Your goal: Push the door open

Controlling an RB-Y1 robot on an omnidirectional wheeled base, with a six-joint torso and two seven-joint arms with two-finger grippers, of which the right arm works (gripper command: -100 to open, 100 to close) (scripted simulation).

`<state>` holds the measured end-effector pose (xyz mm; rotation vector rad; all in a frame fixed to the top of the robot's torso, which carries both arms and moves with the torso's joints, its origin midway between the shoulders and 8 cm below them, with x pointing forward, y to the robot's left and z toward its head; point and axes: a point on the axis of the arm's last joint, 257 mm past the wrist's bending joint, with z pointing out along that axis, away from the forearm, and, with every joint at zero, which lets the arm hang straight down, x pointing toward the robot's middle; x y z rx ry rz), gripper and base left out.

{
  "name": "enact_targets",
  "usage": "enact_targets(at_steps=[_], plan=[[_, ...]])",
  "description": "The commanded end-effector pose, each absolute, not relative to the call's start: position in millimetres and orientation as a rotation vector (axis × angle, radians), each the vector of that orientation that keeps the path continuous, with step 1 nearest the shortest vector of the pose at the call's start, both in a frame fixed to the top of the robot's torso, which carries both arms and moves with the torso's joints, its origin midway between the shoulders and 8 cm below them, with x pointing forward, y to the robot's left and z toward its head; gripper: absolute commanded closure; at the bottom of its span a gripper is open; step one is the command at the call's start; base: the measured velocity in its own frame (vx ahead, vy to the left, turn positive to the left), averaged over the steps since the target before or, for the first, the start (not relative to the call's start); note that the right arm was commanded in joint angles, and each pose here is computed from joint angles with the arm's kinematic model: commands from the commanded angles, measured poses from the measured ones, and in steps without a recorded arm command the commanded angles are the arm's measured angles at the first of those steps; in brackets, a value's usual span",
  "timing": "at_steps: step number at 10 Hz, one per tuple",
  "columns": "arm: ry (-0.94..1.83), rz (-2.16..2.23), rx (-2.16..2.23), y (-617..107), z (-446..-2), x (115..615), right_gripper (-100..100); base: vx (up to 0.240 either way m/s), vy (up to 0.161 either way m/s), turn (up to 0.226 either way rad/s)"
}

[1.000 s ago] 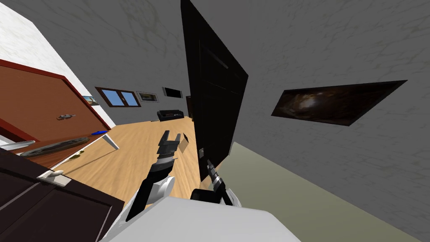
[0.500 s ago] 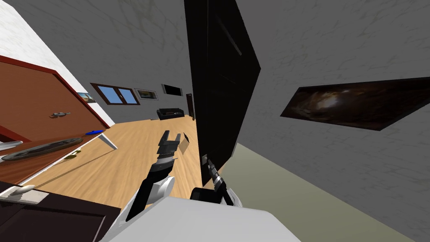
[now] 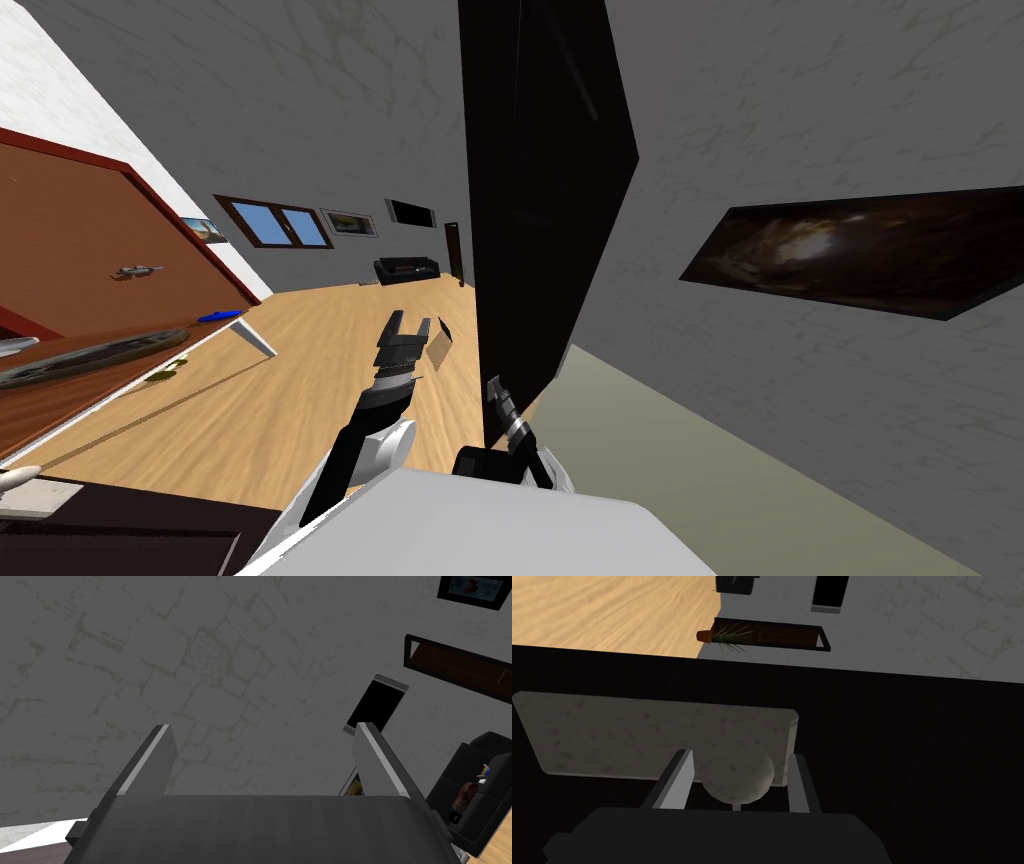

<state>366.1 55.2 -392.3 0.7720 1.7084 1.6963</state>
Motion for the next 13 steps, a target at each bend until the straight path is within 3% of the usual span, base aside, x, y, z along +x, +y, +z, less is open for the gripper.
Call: enact_targets(at_steps=[1, 6, 13], plan=[[1.709, 1.696, 0.772, 55.0, -392.6, 366.0, 100, -0.018, -0.018, 0.016], [1.709, 1.665, 0.784, 41.5, -397.8, 371.6, 100, 0.006, 0.016, -0.003], [1.66, 1.569, 0.838, -7.5, -403.3, 398.9, 100, 0.119, 0.173, -0.04]])
